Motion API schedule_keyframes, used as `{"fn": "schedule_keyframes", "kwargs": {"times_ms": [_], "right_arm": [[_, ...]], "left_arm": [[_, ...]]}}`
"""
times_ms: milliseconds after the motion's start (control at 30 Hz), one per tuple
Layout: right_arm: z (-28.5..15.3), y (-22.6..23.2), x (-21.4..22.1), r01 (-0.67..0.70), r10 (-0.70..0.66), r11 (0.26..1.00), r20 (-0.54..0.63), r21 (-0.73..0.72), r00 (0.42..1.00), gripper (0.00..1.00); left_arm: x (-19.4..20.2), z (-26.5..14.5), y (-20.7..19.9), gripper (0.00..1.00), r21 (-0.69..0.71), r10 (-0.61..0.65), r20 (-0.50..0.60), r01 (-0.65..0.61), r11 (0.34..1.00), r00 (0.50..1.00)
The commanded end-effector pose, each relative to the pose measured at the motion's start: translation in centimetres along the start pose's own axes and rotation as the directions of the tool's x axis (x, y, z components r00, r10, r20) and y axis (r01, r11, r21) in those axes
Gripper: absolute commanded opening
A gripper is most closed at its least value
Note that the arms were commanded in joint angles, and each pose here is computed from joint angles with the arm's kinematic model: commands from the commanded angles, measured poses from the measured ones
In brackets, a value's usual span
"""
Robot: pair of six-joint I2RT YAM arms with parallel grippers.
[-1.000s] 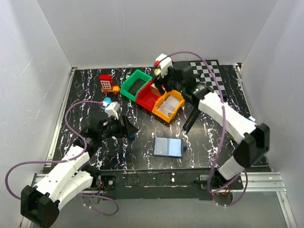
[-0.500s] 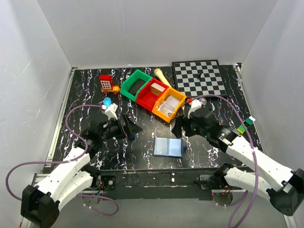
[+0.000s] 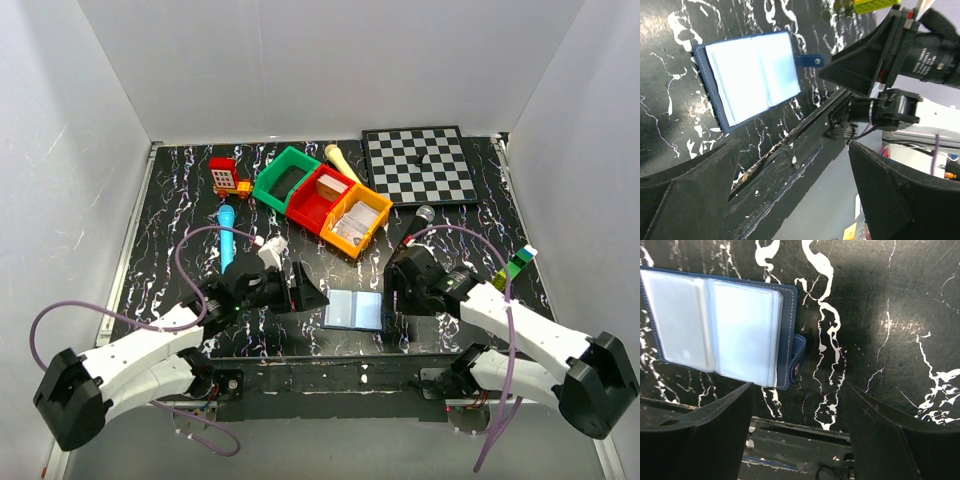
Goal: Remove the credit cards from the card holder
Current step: Remove the credit card from the card holder.
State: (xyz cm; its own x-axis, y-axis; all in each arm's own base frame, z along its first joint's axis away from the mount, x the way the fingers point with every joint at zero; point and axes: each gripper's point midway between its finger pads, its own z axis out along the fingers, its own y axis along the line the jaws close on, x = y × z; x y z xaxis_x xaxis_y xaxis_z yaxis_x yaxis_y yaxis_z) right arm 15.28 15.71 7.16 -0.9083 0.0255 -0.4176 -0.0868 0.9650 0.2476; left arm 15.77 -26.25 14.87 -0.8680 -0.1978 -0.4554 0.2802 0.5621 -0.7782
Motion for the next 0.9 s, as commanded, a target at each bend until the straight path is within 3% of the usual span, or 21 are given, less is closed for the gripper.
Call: {"fn": "schedule_keyframes", "kwargs": {"times_ms": [0, 233, 500, 633, 667, 867], "right_arm": [[1.1, 0.3, -0.4, -0.042, 0.042, 0.999, -0.019, 0.029, 0.999, 0.73], [2.6, 0.2, -1.2, -0.051, 0.053, 0.998, -0.043, 0.036, 0.998, 0.51], [3.2, -0.1, -0.6, -0.046, 0.049, 0.998, -0.080, 0.036, 0.996, 0.35], [3.3, 0.0, -0.2, -0.039, 0.041, 0.999, -0.102, 0.025, 0.994, 0.13], [3.2, 0.2, -0.2, -0.034, 0.035, 0.999, -0.105, 0.019, 0.994, 0.03], [2.1, 0.7, -0.3, -0.010, 0.007, 1.000, -0.103, -0.022, 0.995, 0.01]], "left_arm": [[-0.6, 1.6, -0.2, 0.89, -0.065, -0.009, 0.034, 0.012, 0.998, 0.999], [-0.6, 3.0, 0.4, 0.82, -0.121, 0.012, 0.026, -0.008, 0.993, 1.000], [-0.1, 4.4, 1.4, 0.79, -0.164, 0.014, -0.007, -0.014, 0.986, 1.000], [0.2, 5.1, 1.9, 0.79, -0.176, 0.009, -0.024, -0.013, 0.984, 1.000], [0.2, 5.2, 1.8, 0.78, -0.174, 0.013, -0.028, -0.017, 0.985, 1.000], [0.6, 6.6, 2.0, 0.76, -0.183, 0.007, -0.056, -0.018, 0.983, 0.998]]}}
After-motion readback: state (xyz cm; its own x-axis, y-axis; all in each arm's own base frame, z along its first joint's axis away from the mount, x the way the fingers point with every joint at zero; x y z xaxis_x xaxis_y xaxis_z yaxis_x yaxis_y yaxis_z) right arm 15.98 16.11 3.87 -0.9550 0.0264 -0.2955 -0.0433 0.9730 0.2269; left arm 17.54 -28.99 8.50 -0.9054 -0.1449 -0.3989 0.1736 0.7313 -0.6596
